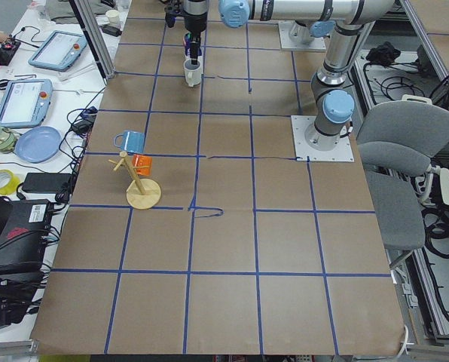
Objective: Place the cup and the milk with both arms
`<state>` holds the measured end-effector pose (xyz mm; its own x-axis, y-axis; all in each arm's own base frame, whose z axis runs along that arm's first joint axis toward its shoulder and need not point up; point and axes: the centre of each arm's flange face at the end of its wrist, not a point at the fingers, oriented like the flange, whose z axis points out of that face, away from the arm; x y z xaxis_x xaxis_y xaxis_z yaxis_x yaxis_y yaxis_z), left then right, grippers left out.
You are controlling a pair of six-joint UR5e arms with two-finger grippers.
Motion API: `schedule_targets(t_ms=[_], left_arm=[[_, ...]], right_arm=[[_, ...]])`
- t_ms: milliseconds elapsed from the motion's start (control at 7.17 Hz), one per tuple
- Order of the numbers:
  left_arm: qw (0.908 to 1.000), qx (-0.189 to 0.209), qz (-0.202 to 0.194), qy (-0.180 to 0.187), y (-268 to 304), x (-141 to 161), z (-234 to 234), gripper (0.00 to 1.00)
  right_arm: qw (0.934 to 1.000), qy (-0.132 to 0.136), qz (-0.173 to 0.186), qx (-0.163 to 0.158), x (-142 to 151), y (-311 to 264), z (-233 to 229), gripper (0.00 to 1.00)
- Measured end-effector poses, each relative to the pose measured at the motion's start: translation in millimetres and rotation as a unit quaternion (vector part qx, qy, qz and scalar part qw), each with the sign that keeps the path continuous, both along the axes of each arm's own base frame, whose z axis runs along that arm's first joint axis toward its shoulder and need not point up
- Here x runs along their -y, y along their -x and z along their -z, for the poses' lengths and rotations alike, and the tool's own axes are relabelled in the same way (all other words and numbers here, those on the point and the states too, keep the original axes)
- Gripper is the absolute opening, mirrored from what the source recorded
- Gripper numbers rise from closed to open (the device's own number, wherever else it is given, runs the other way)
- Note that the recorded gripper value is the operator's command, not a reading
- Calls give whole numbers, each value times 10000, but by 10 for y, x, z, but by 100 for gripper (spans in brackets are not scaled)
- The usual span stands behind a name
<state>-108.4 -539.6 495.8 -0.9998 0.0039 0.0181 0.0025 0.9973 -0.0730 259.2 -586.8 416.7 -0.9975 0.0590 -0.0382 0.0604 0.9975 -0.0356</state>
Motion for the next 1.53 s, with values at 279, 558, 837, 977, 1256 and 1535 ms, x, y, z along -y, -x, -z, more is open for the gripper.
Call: schedule_targets(t_ms=[279,558,837,977,1256,1535], left_arm=[[10000,15,10,17,-1,-14,-1,100],[10000,37,43,20,-6,-14,0,100],[9997,59,234,8,-13,-20,15,100],[9996,63,271,-3,-17,-22,27,100],[9996,71,287,-25,-22,-27,41,100],[9996,76,280,-41,-24,-25,52,100]], right_arm=[[9998,-63,-88,-159,-257,435,-481,100],[9983,-89,-303,-487,-622,664,-712,100],[9981,-107,-321,-519,-965,727,-707,100],[9982,-45,-315,-514,-1010,732,-759,100],[9981,182,-305,-511,-970,741,-1011,100],[9980,234,-298,-496,-934,750,-1074,100]])
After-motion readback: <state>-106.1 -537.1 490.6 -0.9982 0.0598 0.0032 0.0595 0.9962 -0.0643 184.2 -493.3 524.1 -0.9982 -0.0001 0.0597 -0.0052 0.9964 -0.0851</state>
